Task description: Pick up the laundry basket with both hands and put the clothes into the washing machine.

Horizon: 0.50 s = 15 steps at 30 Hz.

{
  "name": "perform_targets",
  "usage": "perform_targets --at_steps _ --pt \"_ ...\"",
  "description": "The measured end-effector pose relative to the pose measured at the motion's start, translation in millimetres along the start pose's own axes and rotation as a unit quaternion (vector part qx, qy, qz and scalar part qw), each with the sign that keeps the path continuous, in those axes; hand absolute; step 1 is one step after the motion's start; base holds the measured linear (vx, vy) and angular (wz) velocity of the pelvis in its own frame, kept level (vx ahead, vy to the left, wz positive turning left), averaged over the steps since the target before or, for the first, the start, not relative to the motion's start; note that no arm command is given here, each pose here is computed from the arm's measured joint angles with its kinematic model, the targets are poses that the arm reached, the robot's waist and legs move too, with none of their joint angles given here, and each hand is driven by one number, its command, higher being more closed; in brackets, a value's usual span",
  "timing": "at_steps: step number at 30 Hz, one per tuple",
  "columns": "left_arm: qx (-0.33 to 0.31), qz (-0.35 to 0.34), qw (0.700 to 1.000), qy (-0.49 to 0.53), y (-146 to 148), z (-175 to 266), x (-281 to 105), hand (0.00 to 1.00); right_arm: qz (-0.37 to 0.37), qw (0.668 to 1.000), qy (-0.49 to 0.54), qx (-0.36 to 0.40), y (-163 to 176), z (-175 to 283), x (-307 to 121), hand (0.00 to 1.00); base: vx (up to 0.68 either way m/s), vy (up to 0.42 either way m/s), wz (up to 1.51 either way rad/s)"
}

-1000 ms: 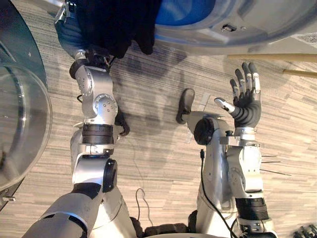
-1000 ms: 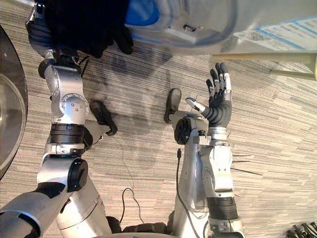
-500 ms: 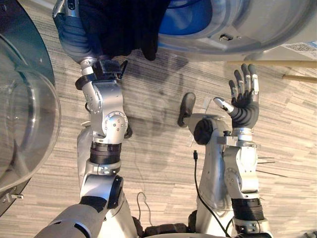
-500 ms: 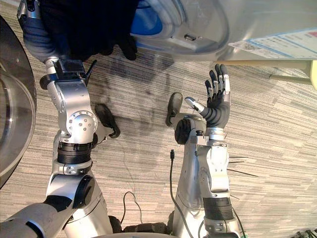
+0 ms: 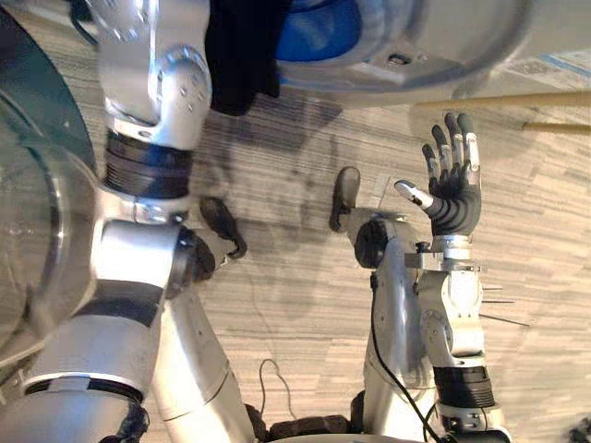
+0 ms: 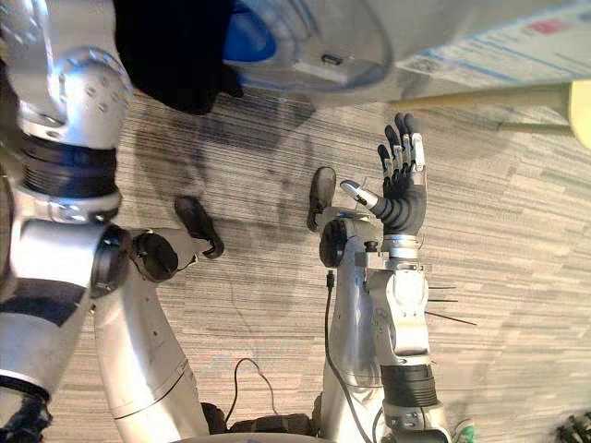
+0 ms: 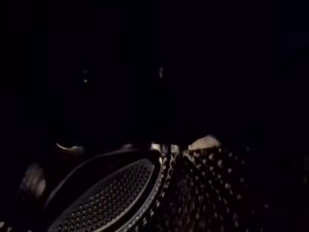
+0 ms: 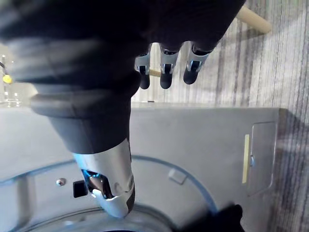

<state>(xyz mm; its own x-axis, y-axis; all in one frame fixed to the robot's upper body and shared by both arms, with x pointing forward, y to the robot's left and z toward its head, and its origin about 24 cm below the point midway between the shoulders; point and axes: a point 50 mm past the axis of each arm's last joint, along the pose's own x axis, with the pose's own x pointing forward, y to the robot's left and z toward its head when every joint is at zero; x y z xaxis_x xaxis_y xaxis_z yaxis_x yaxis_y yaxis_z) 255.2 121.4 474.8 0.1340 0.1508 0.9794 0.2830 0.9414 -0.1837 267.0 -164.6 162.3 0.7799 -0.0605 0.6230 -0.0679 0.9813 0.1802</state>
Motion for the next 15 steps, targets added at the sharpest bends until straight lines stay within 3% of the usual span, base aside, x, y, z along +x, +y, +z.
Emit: perform_targets --at_steps 3,7,10,11,12,15 --pt "0.058 -0.033 0.997 -0.029 -11.0 7.0 7.8 1.00 0.010 1.000 0.000 -0.001 -0.6 0.5 0.3 0.00 -0.03 0.058 -0.23" --pt "0.233 -0.125 0.961 -0.081 -18.6 7.9 4.2 1.00 0.032 0.999 -0.002 -0.001 -3.9 2.8 1.2 0.00 -0.03 0.047 -0.11" --pt "0.374 -0.240 0.890 -0.101 -27.4 -9.2 -11.5 1.00 0.051 0.999 -0.016 0.001 -7.0 7.6 2.0 0.00 -0.02 0.012 0.01" --pt "0.431 -0.288 0.848 -0.107 -29.2 -17.1 -17.9 1.00 0.063 0.998 -0.019 -0.004 -7.9 9.0 2.4 0.00 0.00 0.000 0.00" --pt "0.448 -0.296 0.836 -0.110 -28.6 -18.7 -18.4 0.00 0.066 0.998 -0.018 -0.005 -8.5 9.4 2.6 0.00 -0.03 0.013 0.02" --pt "0.561 -0.353 0.734 -0.147 -28.3 -28.3 -18.9 0.00 0.081 0.997 -0.018 -0.001 -11.2 11.1 3.2 0.00 -0.04 0.014 0.03"
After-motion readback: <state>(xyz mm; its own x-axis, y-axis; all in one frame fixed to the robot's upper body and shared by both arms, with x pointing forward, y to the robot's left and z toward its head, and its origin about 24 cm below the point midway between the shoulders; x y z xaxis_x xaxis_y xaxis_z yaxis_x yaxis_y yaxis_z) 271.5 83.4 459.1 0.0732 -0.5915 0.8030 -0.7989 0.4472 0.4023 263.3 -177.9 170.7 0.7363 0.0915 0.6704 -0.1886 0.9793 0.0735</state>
